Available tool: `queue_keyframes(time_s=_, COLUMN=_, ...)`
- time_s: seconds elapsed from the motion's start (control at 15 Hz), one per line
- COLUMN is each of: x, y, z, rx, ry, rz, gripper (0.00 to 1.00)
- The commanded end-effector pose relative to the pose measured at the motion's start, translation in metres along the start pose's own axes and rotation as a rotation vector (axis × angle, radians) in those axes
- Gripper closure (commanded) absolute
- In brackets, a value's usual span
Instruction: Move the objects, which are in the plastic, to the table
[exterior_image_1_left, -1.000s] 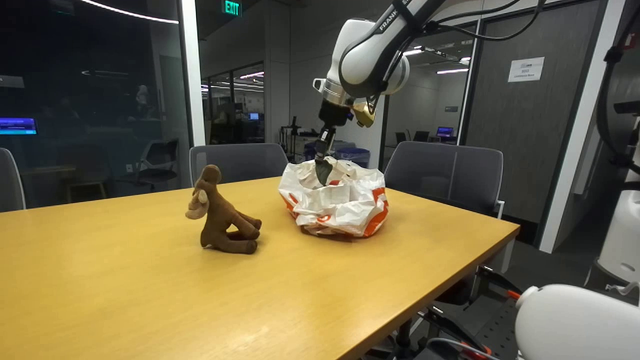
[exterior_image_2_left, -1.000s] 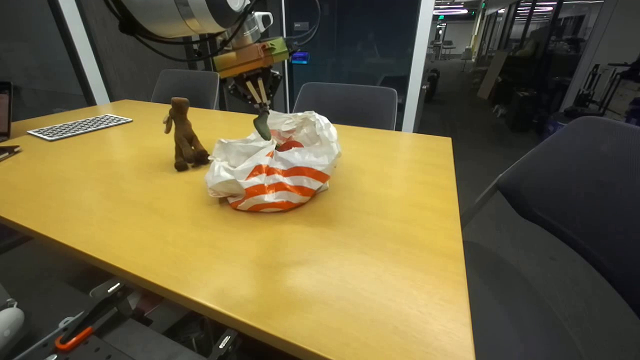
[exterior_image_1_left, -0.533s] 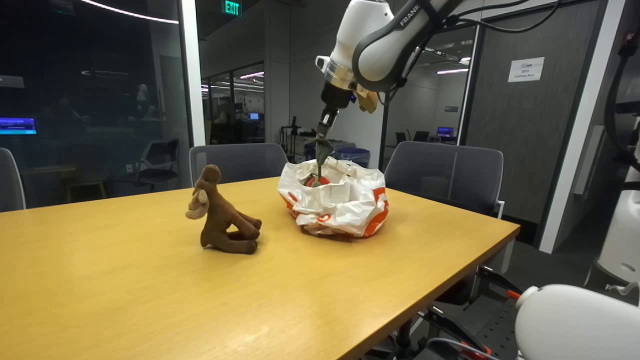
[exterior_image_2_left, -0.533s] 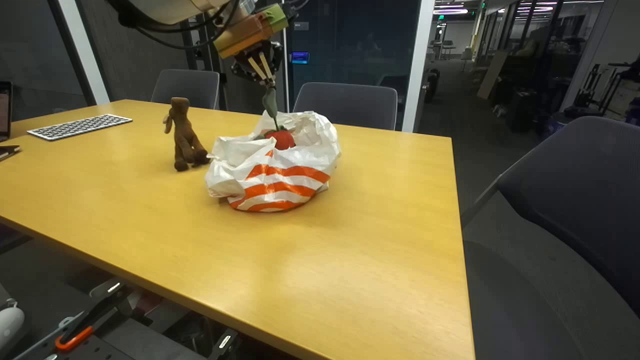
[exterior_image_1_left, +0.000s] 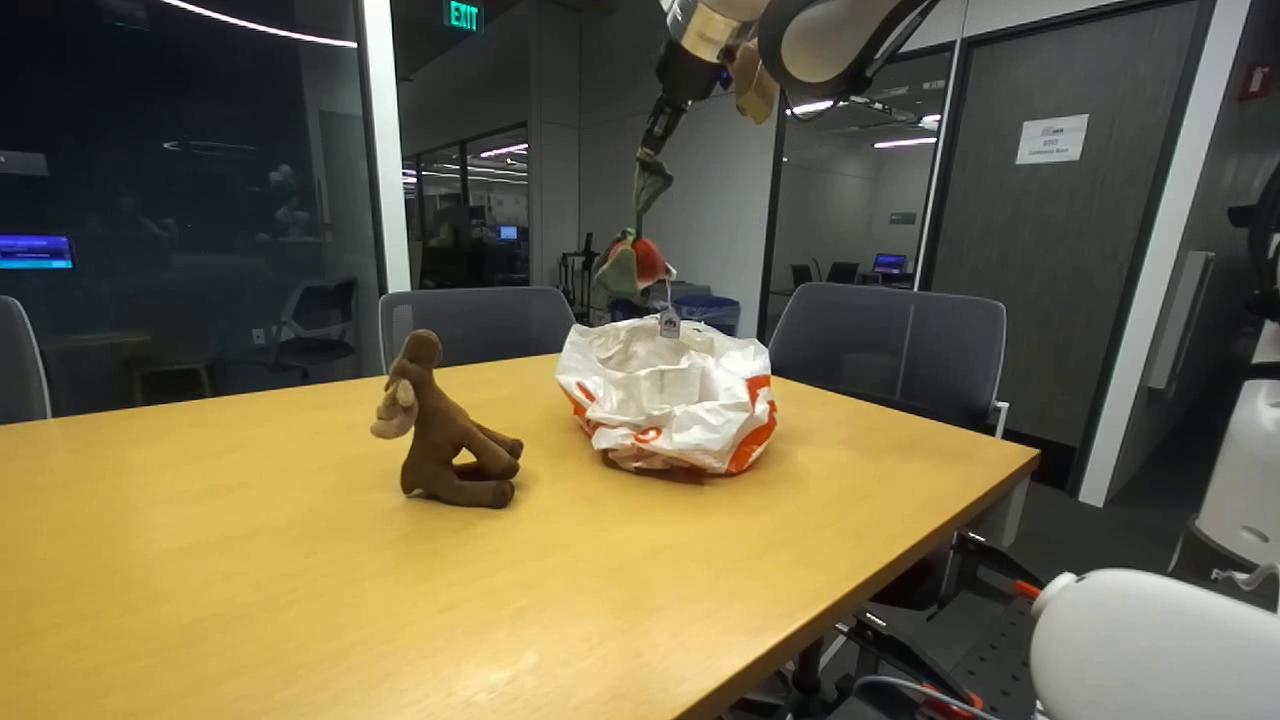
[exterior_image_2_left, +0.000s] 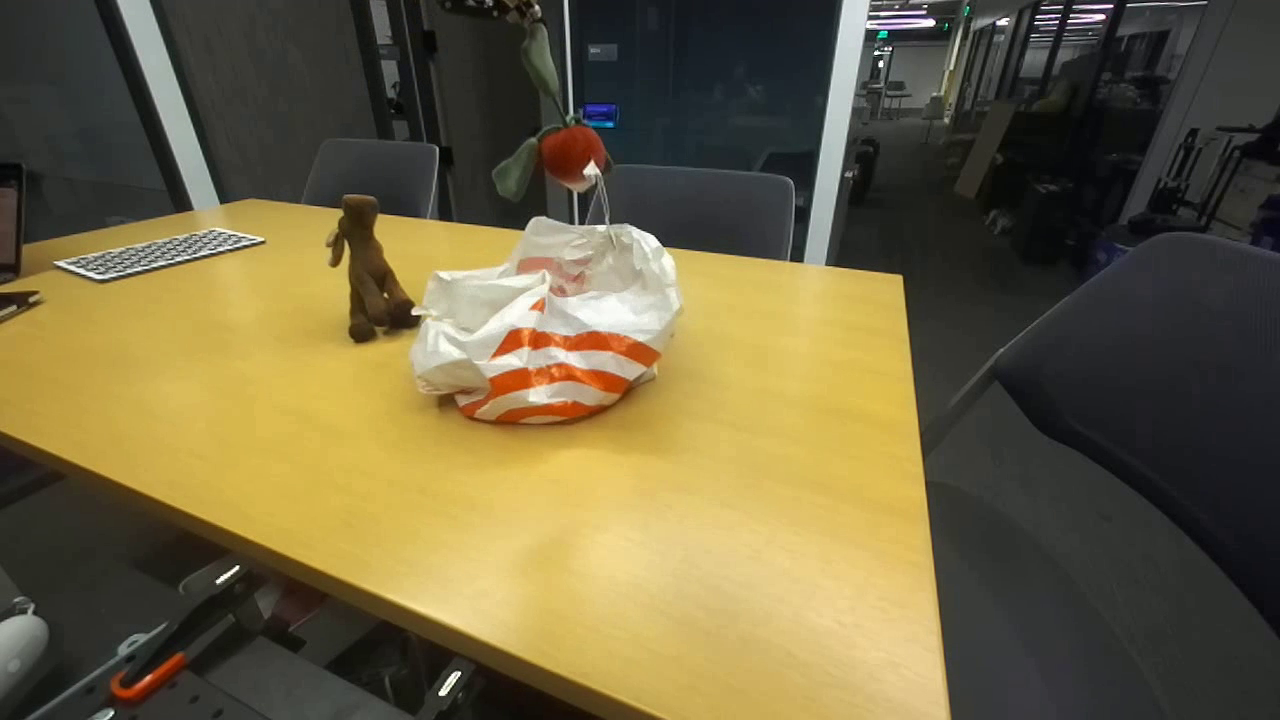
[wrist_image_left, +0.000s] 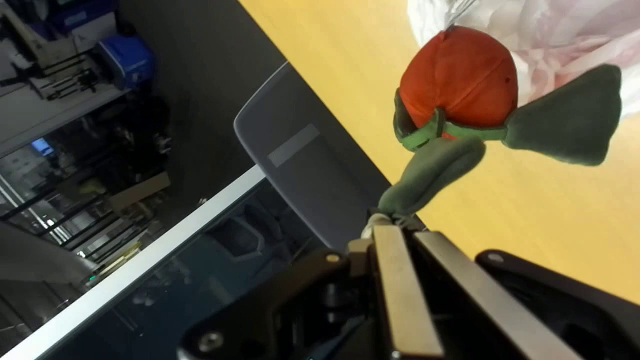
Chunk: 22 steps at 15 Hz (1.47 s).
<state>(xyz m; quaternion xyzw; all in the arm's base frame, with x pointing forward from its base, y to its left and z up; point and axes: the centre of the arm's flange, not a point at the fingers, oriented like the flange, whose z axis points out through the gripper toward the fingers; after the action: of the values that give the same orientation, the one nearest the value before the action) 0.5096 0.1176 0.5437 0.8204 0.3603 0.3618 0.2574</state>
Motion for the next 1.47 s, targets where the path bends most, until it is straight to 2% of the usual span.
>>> queue_keyframes(time_s=0.0, x=0.017, y=0.003, z=-0.048, rx=-0.023, ry=0.087, rz=0.003, gripper=0.99)
queue_keyframes(time_s=0.2, x=0.035, y=-0.021, z=-0.085, rx=0.131, ry=0.208, rz=0.025, gripper=0.99)
queue_keyframes(time_s=0.47, x=0.052, y=-0.074, z=-0.107, rx=0.365, ry=0.269, rz=0.037, gripper=0.99)
queue_keyframes(time_s=0.6, x=0.048, y=-0.099, z=-0.084, rx=0.497, ry=0.261, rz=0.041, gripper=0.99)
queue_keyframes(time_s=0.87, x=0.026, y=-0.157, z=-0.033, rx=0.742, ry=0.169, rz=0.016, gripper=0.99)
queue_keyframes(time_s=1.13, x=0.012, y=-0.192, z=-0.003, rx=0.985, ry=0.157, rz=-0.011, gripper=0.99)
queue_keyframes(time_s=1.2, x=0.010, y=-0.197, z=0.002, rx=1.024, ry=0.150, rz=-0.011, gripper=0.99)
queue_keyframes(time_s=1.27, x=0.007, y=-0.200, z=0.006, rx=1.055, ry=0.135, rz=-0.006, gripper=0.72)
queue_keyframes(time_s=1.33, x=0.006, y=-0.199, z=0.010, rx=1.081, ry=0.130, rz=0.001, gripper=0.71)
queue_keyframes(time_s=1.4, x=0.003, y=-0.197, z=0.014, rx=1.087, ry=0.116, rz=0.004, gripper=0.64)
